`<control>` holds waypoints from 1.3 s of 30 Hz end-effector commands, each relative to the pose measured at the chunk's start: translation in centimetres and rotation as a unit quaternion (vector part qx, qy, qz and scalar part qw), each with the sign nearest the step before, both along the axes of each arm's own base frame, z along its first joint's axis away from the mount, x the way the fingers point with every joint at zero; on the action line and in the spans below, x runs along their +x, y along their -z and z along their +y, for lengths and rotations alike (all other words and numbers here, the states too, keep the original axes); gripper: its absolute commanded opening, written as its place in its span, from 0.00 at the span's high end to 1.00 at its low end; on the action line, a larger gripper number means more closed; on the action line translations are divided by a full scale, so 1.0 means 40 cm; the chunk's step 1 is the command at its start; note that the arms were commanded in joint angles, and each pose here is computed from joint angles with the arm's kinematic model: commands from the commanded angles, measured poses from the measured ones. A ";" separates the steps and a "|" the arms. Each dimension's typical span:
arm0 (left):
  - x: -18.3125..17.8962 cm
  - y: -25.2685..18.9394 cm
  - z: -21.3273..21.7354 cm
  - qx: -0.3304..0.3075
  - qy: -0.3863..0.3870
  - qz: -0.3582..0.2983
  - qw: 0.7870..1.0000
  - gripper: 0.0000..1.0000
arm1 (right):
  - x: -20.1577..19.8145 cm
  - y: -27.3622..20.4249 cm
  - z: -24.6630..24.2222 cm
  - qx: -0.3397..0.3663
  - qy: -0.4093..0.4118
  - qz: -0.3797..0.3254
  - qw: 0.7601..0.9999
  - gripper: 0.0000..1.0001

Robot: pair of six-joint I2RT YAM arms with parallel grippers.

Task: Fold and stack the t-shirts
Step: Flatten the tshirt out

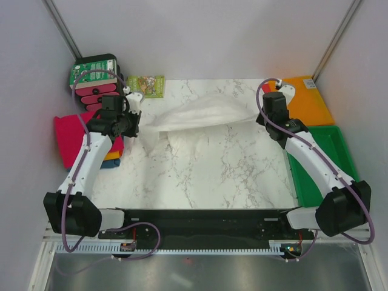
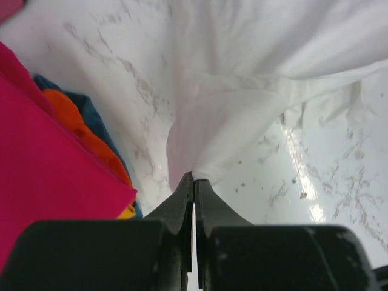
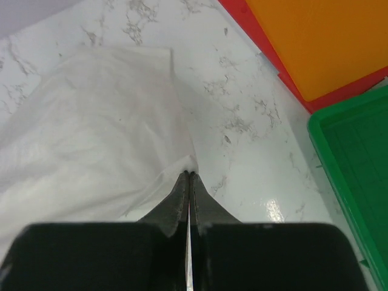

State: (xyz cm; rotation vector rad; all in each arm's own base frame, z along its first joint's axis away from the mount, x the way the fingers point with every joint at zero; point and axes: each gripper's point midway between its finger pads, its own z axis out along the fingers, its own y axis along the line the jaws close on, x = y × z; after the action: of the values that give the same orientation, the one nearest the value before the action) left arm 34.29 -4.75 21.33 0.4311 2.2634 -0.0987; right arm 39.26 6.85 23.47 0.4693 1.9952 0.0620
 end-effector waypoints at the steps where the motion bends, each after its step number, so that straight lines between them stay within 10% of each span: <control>1: 0.049 -0.188 0.026 0.002 -0.022 -0.100 0.995 0.98 | 0.019 -0.188 -0.026 -0.011 0.009 -0.077 0.997 1.00; 8: 0.089 -0.322 0.034 -0.014 -0.040 -0.144 0.989 0.98 | 0.008 -0.326 -0.018 0.014 0.002 -0.125 0.992 1.00; 18: -0.127 -0.572 0.016 -0.066 -0.020 -0.263 0.962 0.98 | -0.178 -0.560 -0.094 0.004 0.011 -0.232 0.973 1.00; 29: -0.003 -0.316 0.011 -0.044 -0.010 -0.143 0.989 0.98 | -0.085 -0.303 -0.073 -0.009 0.022 -0.124 0.992 1.00; 39: -0.068 -0.580 -0.011 -0.082 0.006 -0.267 0.960 0.98 | -0.114 -0.458 -0.079 0.005 0.010 -0.201 0.980 1.00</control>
State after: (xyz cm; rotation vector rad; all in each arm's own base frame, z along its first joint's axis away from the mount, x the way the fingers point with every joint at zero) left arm 35.96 -4.86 32.48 0.3500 2.0604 -0.1541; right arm 37.12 4.76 33.10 0.4335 1.8258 0.0538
